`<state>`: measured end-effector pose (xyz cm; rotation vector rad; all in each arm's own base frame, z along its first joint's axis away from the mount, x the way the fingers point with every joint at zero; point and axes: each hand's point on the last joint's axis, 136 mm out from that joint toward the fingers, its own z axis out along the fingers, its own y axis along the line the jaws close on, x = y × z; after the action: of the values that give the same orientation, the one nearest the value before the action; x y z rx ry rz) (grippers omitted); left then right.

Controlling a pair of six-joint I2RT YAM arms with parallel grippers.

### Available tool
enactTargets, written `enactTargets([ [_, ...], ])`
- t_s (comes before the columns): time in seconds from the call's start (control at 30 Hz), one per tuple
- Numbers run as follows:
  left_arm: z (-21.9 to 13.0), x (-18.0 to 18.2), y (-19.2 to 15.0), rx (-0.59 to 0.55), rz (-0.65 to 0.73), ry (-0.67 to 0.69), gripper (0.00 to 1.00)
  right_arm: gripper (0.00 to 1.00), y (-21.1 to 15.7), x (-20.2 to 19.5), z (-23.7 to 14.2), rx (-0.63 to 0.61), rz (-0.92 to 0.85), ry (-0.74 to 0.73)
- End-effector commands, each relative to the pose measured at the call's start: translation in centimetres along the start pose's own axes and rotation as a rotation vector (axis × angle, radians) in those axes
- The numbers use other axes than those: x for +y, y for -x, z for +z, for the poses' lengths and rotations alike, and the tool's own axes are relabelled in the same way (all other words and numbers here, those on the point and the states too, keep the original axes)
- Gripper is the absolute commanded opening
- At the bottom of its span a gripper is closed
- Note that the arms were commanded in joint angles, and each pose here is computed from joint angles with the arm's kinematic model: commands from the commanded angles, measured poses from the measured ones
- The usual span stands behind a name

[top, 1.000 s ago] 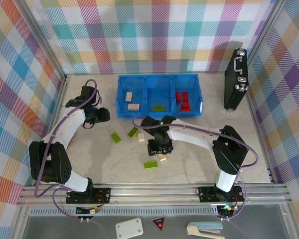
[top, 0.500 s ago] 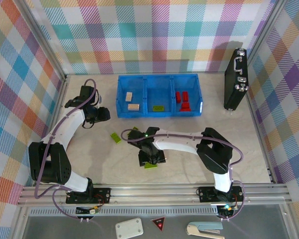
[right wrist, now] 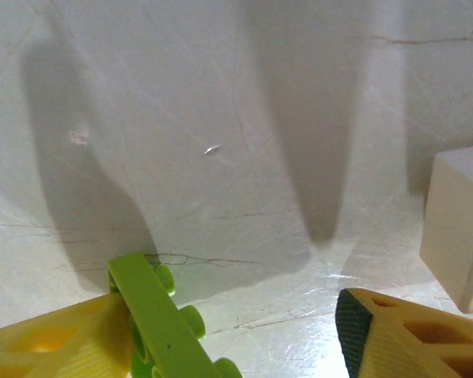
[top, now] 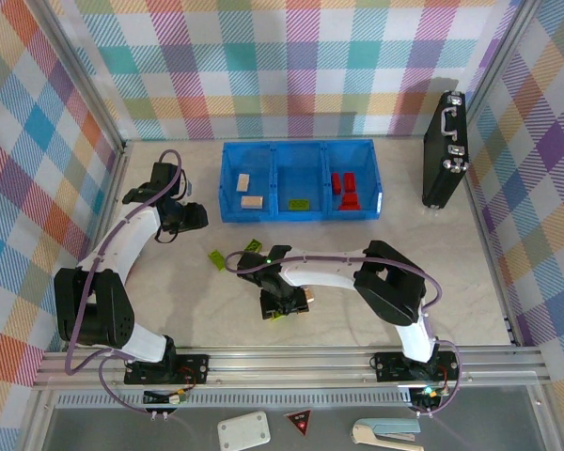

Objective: Sort the legos into containers by color
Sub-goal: Pick up the lego from the bottom-center of the table.

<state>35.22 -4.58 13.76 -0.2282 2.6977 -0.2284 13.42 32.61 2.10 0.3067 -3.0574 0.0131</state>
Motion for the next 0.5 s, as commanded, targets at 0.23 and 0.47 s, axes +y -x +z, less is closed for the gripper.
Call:
enactTargets([
  [0.23, -0.5, 0.5, 0.1, -0.012, 0.007, 0.005, 0.48, 0.53, -0.2, 0.5, -0.2, 0.011, 0.001, 0.0],
  [0.47, -0.4, 0.5, 0.1, -0.012, 0.007, 0.006, 0.47, 0.39, -0.1, 0.7, -1.1, -0.004, -0.003, 0.015],
])
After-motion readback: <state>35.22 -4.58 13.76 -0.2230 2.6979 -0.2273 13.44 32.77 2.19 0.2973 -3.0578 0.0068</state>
